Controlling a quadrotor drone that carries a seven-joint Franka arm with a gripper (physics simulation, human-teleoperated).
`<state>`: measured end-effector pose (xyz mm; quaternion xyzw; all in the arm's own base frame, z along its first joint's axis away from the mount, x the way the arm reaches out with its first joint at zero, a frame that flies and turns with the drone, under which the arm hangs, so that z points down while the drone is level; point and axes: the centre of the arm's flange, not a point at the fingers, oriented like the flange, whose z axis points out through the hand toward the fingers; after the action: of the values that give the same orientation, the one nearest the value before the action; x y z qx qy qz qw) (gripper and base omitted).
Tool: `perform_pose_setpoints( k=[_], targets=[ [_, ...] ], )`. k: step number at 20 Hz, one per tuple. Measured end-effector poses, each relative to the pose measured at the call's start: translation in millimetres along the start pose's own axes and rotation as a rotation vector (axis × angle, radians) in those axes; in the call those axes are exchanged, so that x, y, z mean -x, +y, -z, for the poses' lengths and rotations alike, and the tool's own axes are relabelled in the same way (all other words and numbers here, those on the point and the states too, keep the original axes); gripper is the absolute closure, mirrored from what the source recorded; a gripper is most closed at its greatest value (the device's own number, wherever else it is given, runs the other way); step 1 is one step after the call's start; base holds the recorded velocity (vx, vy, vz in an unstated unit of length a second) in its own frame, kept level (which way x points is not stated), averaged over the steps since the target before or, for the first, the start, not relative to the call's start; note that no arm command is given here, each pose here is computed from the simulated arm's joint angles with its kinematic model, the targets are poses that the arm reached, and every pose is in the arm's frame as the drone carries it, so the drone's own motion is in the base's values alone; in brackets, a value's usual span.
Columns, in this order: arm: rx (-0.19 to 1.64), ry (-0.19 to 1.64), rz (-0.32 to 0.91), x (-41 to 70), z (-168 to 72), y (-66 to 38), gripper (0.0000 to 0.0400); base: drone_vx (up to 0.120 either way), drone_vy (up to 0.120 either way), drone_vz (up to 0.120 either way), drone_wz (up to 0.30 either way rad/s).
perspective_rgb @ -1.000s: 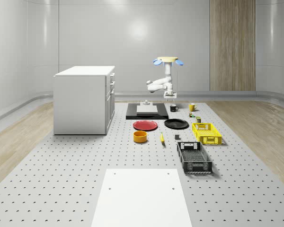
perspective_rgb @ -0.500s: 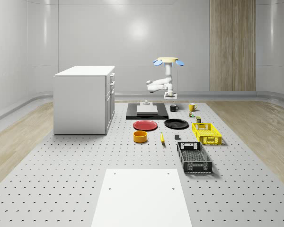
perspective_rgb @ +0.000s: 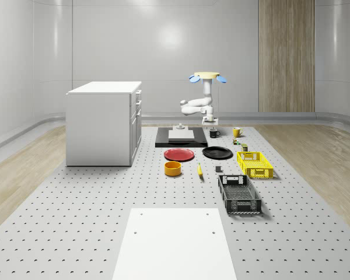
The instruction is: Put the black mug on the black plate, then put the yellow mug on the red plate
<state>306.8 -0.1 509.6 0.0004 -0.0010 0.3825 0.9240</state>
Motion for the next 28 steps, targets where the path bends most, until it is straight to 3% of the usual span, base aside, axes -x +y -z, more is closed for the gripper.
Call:
perform_pose_setpoints(
  k=[8, 28],
  targets=[
    [0.0, 0.0, 0.0, -0.1, -18.5, 0.0, 0.0, 0.0, 0.0, 0.0, 0.0],
    [0.0, 0.0, 0.0, -5.9, -28.9, -1.9, 0.0, 0.0, 0.0, 0.0, 0.0]
  ],
)
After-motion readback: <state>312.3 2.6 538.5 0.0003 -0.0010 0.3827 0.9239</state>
